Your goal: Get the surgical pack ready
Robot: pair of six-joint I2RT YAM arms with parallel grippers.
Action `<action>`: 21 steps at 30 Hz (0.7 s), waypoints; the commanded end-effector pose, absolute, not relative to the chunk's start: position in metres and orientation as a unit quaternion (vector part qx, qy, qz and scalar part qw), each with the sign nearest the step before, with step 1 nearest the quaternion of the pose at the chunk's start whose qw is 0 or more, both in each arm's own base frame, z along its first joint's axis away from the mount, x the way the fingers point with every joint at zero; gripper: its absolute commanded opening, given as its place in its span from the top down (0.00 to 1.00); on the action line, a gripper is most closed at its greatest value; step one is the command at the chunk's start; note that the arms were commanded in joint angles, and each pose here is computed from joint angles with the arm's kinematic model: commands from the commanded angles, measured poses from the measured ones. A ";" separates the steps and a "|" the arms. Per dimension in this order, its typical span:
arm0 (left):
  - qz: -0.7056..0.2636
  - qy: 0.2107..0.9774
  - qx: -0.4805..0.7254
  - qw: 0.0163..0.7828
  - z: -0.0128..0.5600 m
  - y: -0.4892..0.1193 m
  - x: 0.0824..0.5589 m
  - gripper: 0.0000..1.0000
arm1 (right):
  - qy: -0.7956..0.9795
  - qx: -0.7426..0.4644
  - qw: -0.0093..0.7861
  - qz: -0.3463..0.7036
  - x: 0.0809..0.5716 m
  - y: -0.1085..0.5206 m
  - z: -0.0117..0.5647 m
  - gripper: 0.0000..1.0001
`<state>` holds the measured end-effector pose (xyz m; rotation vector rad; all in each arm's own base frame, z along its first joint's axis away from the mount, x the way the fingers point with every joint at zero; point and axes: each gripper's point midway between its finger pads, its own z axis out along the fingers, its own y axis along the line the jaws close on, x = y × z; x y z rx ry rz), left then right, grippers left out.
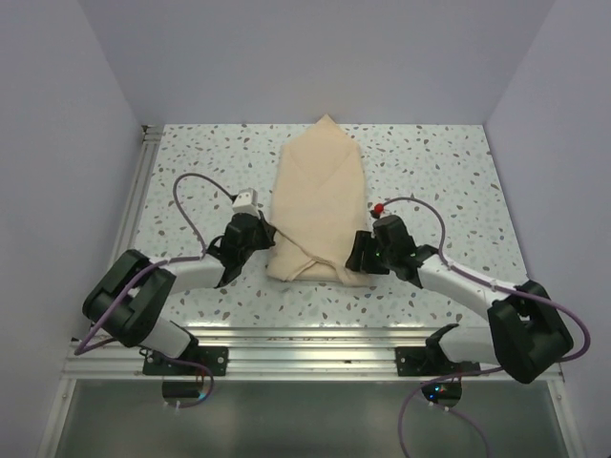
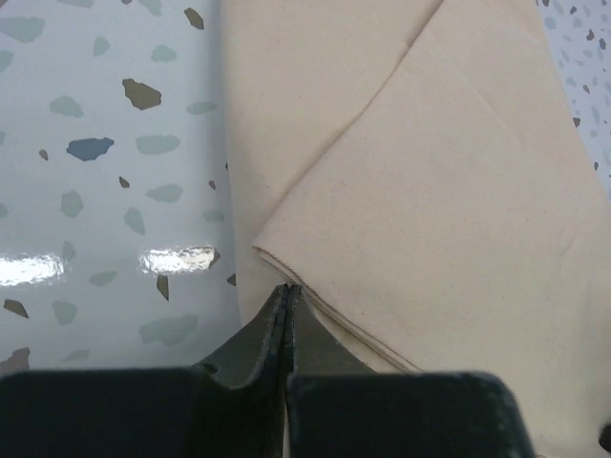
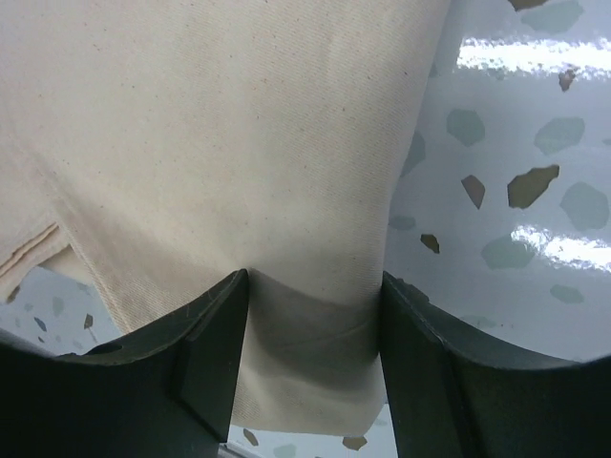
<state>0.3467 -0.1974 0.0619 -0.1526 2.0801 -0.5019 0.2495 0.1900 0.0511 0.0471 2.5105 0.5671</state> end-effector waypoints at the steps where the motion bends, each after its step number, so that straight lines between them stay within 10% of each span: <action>1: -0.189 0.899 -0.047 0.391 0.008 -0.194 0.293 1.00 | 0.943 0.031 0.260 0.203 0.230 0.183 0.042 0.42; 15: -0.186 0.901 -0.056 0.387 0.002 -0.176 0.260 1.00 | 0.943 0.040 0.263 0.199 0.199 0.166 0.046 0.42; 19: -0.140 0.907 -0.065 0.393 0.002 -0.158 0.262 0.51 | 0.938 0.044 0.292 0.183 0.204 0.157 0.062 0.32; 21: -0.146 0.905 -0.066 0.395 0.007 -0.160 0.264 0.45 | 0.933 0.041 0.310 0.178 0.214 0.157 0.079 0.28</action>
